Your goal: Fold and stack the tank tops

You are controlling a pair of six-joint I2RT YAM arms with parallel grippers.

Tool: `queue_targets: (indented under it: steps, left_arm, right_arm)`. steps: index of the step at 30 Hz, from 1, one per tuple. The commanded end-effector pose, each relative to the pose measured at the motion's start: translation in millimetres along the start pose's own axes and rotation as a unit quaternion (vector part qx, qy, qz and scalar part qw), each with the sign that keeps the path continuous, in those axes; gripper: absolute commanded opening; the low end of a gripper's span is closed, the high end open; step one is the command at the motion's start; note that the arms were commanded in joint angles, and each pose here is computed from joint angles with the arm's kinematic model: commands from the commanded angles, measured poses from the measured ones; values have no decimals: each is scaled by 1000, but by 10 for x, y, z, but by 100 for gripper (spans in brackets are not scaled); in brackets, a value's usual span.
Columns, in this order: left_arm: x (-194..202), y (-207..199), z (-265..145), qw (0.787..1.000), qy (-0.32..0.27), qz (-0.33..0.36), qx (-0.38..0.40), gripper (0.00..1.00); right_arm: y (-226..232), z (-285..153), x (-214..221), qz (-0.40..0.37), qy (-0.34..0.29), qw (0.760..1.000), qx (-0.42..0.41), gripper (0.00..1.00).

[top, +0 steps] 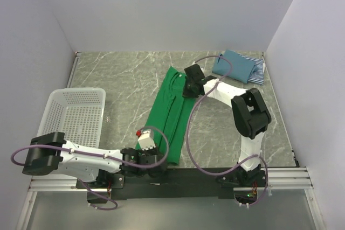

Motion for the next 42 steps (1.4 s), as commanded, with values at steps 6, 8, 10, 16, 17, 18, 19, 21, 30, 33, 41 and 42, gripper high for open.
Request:
queue_targets:
  steps: [6,8,10,16,17,18,19,21,30,33,41,42]
  left_arm:
    - [-51,294,-92,999,-8,-32,-37,1]
    - [-64,334,-105,999,-10,-35,-38,1]
    - [-64,363,-107,999,-11,-35,-40,1]
    - [-47,389,-103,999,-8,-29,-44,1]
    - [-36,399,-90,998,-6,-27,-48,1]
    - [-33,402,-86,998,-6,-29,-49,1]
    - [-29,410,-83,998,-6,-28,-52,1]
    - [-23,418,-74,998,-5,-27,-55,2]
    - [-57,472,-67,998,-10,-29,-58,10]
    - [-121,429,-105,998,-21,-28,-54,14]
    - [-228,345,-180,998,-34,-14,-49,24]
    - [-238,329,-191,998,-34,-13,-46,27]
  right_arm:
    - [335,78,-81,-9,-27,1000,-4,0]
    - [381,95,-85,-12,-27,1000,-3,0]
    - [401,126,-61,-17,-24,1000,2,0]
    - [475,118,-66,-29,-39,999,14,0]
    - [502,97,-87,-31,-42,999,13,0]
    - [509,122,-61,-37,-40,998,17,0]
    - [504,138,-72,-38,-43,998,22,0]
    - [511,183,-53,-46,-37,998,31,0]
    - [497,327,5,-66,-31,996,43,4]
    - [533,299,-30,-69,-40,996,28,9]
    - [602,252,-76,-88,-49,995,21,15]
    - [600,259,-79,-90,-49,994,22,19]
Point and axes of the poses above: each gripper's point midway between its finger pads, its own z axis out along the fingers, its own y axis along the line the jaws close on, x = y × z, the point moved 6 cm from there along -z, back along the fingers, and after that the axes turned 14 degrees about z, right-handed, at the moved point
